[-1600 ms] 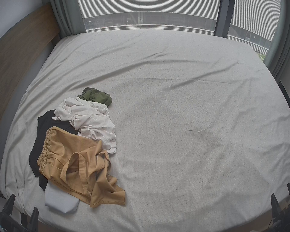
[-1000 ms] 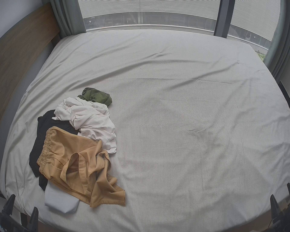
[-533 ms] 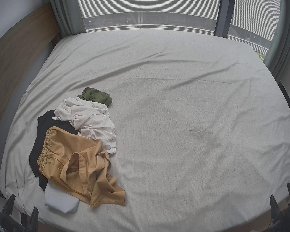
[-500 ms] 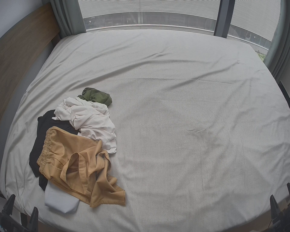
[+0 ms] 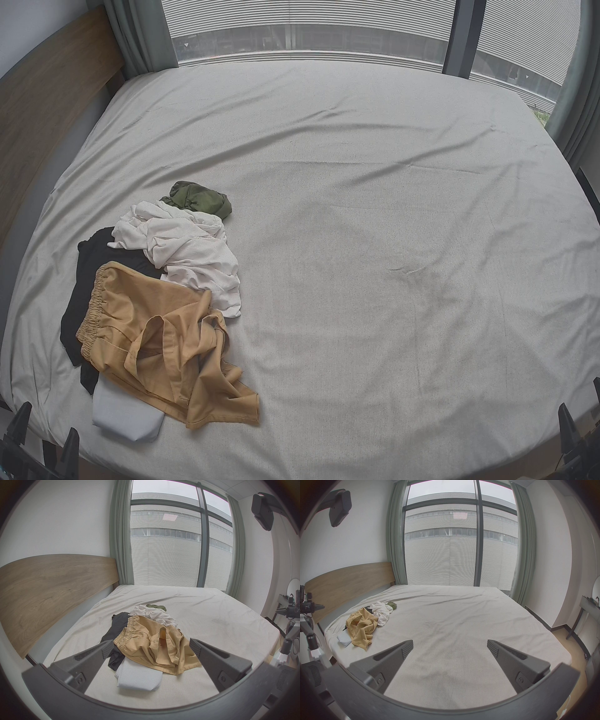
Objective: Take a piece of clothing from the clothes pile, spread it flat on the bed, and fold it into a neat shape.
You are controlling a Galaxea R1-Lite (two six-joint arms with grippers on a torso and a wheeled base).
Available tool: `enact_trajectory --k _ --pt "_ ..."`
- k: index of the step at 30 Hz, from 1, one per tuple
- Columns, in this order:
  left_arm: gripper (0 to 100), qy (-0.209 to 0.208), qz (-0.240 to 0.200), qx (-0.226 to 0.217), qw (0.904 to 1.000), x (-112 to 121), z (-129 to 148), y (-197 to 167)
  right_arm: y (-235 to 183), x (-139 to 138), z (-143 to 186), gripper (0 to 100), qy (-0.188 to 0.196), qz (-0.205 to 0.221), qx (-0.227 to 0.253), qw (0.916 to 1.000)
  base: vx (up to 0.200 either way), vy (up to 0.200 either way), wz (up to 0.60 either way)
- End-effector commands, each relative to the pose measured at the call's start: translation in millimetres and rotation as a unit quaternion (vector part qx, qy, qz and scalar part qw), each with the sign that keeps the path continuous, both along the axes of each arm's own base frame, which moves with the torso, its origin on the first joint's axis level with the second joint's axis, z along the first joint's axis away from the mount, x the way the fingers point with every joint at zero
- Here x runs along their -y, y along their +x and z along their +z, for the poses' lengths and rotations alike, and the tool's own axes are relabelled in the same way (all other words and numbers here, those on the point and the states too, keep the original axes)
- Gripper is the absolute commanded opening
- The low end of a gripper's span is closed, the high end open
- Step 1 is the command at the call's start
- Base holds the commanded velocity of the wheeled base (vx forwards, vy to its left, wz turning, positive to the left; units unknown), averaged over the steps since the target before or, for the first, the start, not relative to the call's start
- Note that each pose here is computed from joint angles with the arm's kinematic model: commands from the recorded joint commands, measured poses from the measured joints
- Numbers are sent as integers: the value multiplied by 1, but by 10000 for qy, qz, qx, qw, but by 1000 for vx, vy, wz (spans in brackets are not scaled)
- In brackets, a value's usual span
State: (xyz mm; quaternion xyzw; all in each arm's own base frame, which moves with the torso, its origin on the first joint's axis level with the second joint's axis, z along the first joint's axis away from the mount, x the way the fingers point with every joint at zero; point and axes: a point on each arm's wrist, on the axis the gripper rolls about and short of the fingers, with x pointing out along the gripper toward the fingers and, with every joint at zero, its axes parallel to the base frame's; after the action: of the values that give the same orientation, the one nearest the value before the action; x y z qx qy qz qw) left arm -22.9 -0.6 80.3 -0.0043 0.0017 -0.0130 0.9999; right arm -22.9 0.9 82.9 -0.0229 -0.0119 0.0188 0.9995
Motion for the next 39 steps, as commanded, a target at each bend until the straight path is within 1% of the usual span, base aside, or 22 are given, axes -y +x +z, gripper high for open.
enact_trajectory --k 1,2,3,4,5,6,7,9,10,11,14,15,17,19,22,25,27,32,36,37,38,39 --pt "100 4 -8 1 10000 0 -5 0 -3 0 125 100 -5 -44 1467 9892 0 0 0" --pt "100 20 -1 1 10000 0 -5 0 8 0 143 100 104 62 1243 9922 0 0 0" --pt "100 20 -1 1 10000 0 -5 0 9 0 144 100 130 88 1226 9923 0 0 0" --pt "100 -11 -1 -7 10000 0 -5 0 14 1 149 100 379 493 935 9937 0 0 0" --pt "100 -42 0 -8 10000 0 -5 0 22 0 145 100 437 656 602 9951 0 0 0" --pt "100 -42 0 -8 10000 0 -5 0 22 0 145 100 437 656 602 9951 0 0 0" --pt "100 -42 0 0 10000 0 -5 0 34 -2 136 100 414 884 156 9951 0 0 0" --pt "100 -42 -8 7 10000 0 -5 0 47 -7 121 100 425 1455 -396 9876 0 0 0" --pt "100 -42 -8 7 10000 0 -5 0 50 -8 120 100 449 1609 -494 9847 0 0 0" --pt "100 -26 -8 8 10000 0 -5 0 56 -11 118 100 605 1855 -721 9781 0 0 0" --pt "100 -42 -8 7 10000 0 -5 0 70 -17 125 100 952 2094 -1040 9676 0 0 0" --pt "100 -42 -8 7 10000 0 -5 0 72 -18 128 100 983 2156 -1071 9656 0 0 0" --pt "100 -42 -8 7 10000 0 -5 0 86 -25 134 100 1015 2384 -1291 9572 0 0 0" --pt "100 -49 -8 7 10000 0 -5 0 93 -29 138 100 999 2452 -1390 9542 0 0 0" --pt "100 -57 -8 7 10000 0 -5 0 108 -41 138 100 939 2743 -1713 9416 0 0 0" --pt "100 -49 -8 7 10000 0 -5 0 124 -53 129 100 952 2899 -2097 9289 0 0 0" --pt "100 -57 -8 7 10000 0 -5 0 134 -60 127 100 972 2972 -2176 9246 0 0 0" --pt "100 -57 -8 7 10000 0 -5 0 151 -75 124 100 937 3131 -2235 9183 0 0 0" --pt "100 -65 -8 7 10000 0 -5 0 160 -88 116 100 835 3287 -2493 9071 0 0 0" --pt "100 -65 -8 7 10000 0 -5 0 160 -88 116 100 835 3287 -2493 9071 0 0 0" --pt "100 -65 -8 7 10000 0 -5 0 164 -95 111 100 778 3362 -2633 9009 0 0 0" --pt "100 -65 -8 7 10000 0 -5 0 167 -99 110 100 762 3391 -2665 8990 0 0 0"
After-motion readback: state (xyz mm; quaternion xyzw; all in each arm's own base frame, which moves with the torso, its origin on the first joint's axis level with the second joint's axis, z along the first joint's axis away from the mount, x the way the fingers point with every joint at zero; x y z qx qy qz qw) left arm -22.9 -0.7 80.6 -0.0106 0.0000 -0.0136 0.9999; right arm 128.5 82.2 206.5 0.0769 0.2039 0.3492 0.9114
